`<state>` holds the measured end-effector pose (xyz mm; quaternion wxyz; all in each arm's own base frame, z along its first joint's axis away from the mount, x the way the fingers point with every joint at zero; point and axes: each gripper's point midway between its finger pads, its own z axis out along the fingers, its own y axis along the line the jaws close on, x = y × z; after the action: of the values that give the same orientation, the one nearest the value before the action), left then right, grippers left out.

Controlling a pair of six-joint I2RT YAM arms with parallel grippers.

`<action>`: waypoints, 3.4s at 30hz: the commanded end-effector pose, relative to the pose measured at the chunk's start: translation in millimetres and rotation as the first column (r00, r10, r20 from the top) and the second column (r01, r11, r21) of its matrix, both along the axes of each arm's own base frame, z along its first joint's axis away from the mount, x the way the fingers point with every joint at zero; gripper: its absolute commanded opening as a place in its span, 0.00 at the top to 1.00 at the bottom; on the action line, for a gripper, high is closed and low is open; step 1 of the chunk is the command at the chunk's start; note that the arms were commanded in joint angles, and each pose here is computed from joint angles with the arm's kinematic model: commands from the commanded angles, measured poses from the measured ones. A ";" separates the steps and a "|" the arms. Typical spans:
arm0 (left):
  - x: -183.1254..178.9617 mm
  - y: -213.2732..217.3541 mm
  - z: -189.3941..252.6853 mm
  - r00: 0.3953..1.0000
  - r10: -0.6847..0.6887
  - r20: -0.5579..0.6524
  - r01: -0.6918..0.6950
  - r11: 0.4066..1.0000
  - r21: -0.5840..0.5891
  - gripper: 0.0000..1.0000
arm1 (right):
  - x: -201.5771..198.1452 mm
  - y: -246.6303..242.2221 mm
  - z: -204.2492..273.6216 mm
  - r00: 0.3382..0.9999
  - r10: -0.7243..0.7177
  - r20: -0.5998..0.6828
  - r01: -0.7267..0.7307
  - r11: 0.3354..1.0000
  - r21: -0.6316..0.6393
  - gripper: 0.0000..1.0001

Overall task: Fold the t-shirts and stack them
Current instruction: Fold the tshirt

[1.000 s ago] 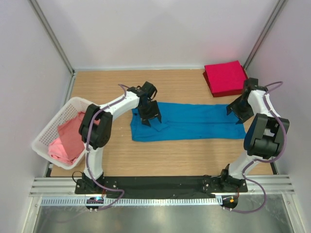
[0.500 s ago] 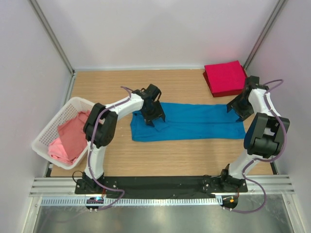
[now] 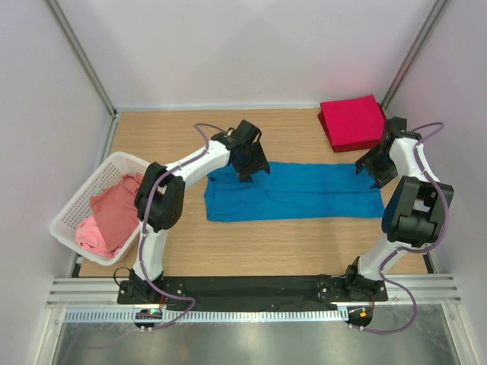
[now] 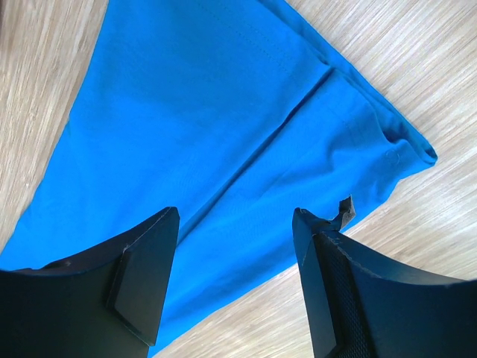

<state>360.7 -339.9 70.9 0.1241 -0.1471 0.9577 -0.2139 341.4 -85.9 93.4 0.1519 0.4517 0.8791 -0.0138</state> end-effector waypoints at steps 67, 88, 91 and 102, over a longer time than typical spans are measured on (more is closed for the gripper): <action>-107.0 113.9 7.7 0.901 -0.434 -0.026 0.424 0.864 0.271 1.00 | -34.3 83.1 -0.1 0.988 0.153 0.001 -0.152 0.987 0.047 0.34; -99.3 143.3 -32.9 0.918 -0.366 -0.154 0.396 0.825 0.403 0.93 | -42.4 72.6 -7.4 0.989 0.141 -0.035 -0.142 0.990 -0.008 0.34; -95.4 141.5 -19.3 0.922 -0.365 -0.126 0.384 0.831 0.403 0.88 | -38.8 72.1 -4.0 0.990 0.138 -0.024 -0.138 0.990 -0.011 0.34; -105.0 154.2 -32.4 0.923 -0.344 -0.173 0.385 0.820 0.424 0.87 | -38.9 67.0 -20.4 0.986 0.147 -0.074 -0.150 0.988 -0.027 0.34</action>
<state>254.6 -195.9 32.0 0.0595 0.0706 0.9957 -0.0127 299.5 -12.3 78.3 0.1268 0.3893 0.9122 -0.0168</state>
